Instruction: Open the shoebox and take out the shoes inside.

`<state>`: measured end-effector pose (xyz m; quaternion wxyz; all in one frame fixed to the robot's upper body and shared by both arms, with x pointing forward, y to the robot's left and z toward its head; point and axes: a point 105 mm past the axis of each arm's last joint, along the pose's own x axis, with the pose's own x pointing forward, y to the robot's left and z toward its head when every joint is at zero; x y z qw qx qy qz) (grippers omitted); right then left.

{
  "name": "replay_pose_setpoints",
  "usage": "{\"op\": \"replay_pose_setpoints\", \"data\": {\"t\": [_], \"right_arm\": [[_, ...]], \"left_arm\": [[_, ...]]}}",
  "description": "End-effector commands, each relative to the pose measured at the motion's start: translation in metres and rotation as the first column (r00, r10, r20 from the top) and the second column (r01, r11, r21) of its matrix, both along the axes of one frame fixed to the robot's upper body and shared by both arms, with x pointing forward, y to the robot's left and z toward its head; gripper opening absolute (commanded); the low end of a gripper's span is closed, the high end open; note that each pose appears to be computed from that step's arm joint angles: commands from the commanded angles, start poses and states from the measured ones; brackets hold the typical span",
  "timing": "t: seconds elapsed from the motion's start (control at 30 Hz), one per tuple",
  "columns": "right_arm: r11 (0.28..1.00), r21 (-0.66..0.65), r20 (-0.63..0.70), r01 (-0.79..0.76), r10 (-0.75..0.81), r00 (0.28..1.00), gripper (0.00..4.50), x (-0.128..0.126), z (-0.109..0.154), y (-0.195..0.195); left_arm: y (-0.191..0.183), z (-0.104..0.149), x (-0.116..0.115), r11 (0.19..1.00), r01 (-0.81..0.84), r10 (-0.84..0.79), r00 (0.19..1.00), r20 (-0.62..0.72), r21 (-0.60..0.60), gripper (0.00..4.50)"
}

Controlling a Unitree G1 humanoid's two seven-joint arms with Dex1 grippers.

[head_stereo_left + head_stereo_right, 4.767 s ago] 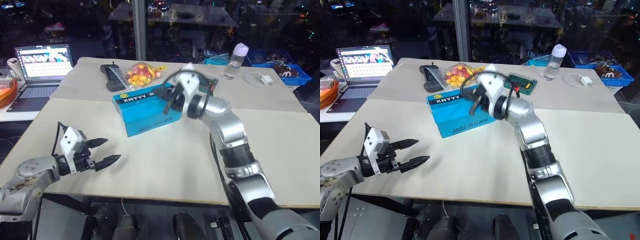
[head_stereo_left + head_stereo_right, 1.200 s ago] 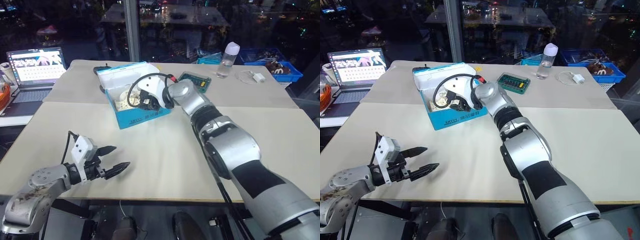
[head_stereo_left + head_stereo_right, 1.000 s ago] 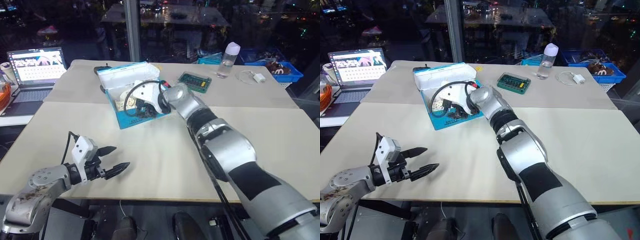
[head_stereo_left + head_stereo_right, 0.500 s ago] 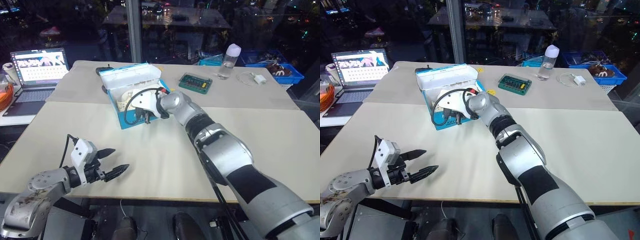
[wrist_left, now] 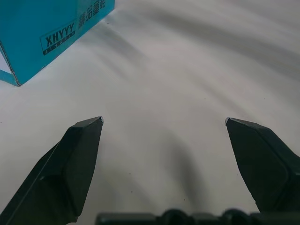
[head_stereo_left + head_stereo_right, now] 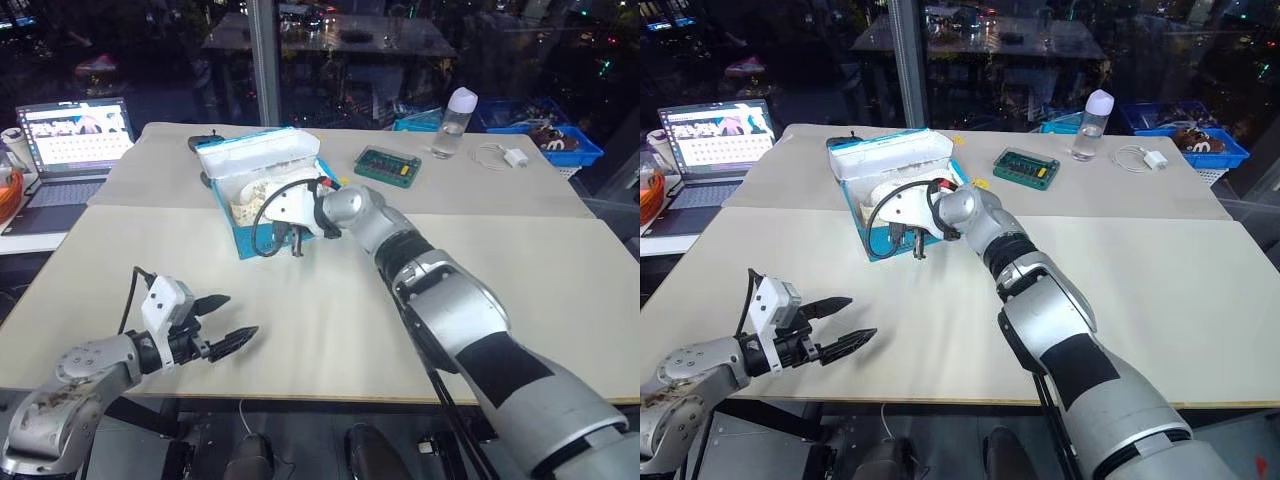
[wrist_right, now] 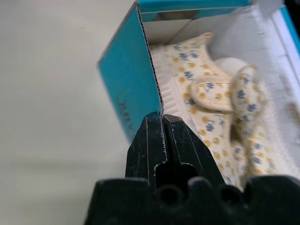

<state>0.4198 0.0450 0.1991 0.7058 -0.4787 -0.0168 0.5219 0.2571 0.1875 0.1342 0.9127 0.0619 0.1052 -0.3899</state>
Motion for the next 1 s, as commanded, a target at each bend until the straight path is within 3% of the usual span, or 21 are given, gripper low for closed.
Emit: {"op": "replay_pose_setpoints", "data": {"t": [0.03,0.23,0.7,1.0], "right_arm": [[0.994,-0.002,-0.082,-0.113,0.113,0.99,0.05,-0.015,-0.004,-0.002],[0.979,0.09,-0.097,-0.185,0.193,0.976,0.05,-0.037,0.022,-0.012],[0.961,0.272,-0.05,-0.044,0.059,0.997,0.05,-0.065,0.083,-0.054],[0.988,0.146,-0.158,-0.04,0.063,0.985,0.05,-0.107,0.039,-0.077]], "left_arm": [[-0.005,0.008,0.003,1.0,0.015,-0.016,0.999,0.044,0.003,4.5],[-0.009,0.007,0.005,0.999,0.034,-0.034,0.999,0.041,0.0,4.5],[-0.013,0.006,0.011,0.998,0.066,-0.065,0.997,0.039,-0.005,4.5],[-0.014,0.007,0.013,0.997,0.08,-0.08,0.996,0.04,-0.001,4.5]]}}
